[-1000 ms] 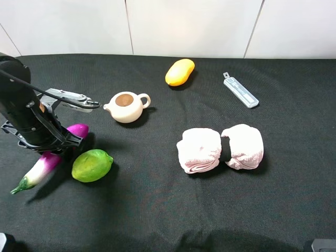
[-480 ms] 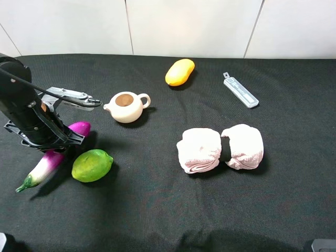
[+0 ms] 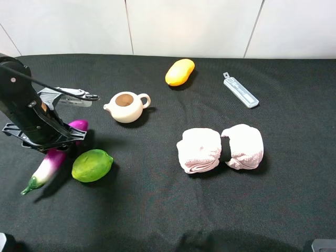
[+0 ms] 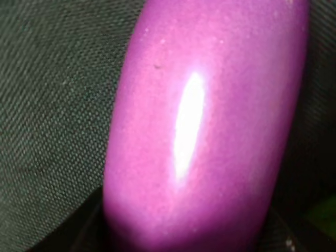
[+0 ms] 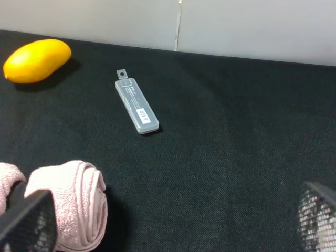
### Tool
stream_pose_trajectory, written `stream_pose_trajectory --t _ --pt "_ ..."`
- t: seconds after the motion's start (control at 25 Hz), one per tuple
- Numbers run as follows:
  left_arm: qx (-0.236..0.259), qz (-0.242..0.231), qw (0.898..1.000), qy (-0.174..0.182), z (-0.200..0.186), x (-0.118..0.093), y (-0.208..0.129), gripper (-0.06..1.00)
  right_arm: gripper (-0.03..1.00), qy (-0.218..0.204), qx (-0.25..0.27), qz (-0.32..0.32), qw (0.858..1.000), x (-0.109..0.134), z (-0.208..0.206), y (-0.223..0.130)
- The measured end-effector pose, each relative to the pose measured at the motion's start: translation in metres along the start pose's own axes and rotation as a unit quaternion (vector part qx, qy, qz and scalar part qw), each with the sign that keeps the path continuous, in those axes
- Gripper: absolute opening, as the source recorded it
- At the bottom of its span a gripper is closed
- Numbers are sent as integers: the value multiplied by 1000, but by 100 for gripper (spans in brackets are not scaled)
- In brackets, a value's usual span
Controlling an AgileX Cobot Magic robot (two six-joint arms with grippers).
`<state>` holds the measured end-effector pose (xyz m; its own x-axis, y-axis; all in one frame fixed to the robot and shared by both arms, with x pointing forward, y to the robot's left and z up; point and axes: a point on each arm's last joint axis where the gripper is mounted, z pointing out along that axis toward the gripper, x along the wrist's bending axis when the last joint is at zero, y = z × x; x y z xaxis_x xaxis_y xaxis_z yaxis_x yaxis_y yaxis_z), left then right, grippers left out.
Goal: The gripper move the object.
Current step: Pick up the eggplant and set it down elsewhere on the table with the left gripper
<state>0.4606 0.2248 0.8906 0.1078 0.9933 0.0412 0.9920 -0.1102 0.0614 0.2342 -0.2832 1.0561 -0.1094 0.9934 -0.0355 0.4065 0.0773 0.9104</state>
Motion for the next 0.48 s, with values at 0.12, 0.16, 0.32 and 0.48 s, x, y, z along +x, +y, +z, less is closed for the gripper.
stream_pose_trajectory --t 0.12,0.16,0.32,0.48 --pt "-6 -38 999 -2 0 0 1 56 69 0 0 0 1000 0 0 0" --pt "-7 -45 999 -3 0 0 1 56 69 0 0 0 1000 0 0 0" --pt "-7 -53 999 -3 0 0 1 56 69 0 0 0 1000 0 0 0" --pt "-8 -49 999 0 0 0 1 56 69 0 0 0 1000 0 0 0"
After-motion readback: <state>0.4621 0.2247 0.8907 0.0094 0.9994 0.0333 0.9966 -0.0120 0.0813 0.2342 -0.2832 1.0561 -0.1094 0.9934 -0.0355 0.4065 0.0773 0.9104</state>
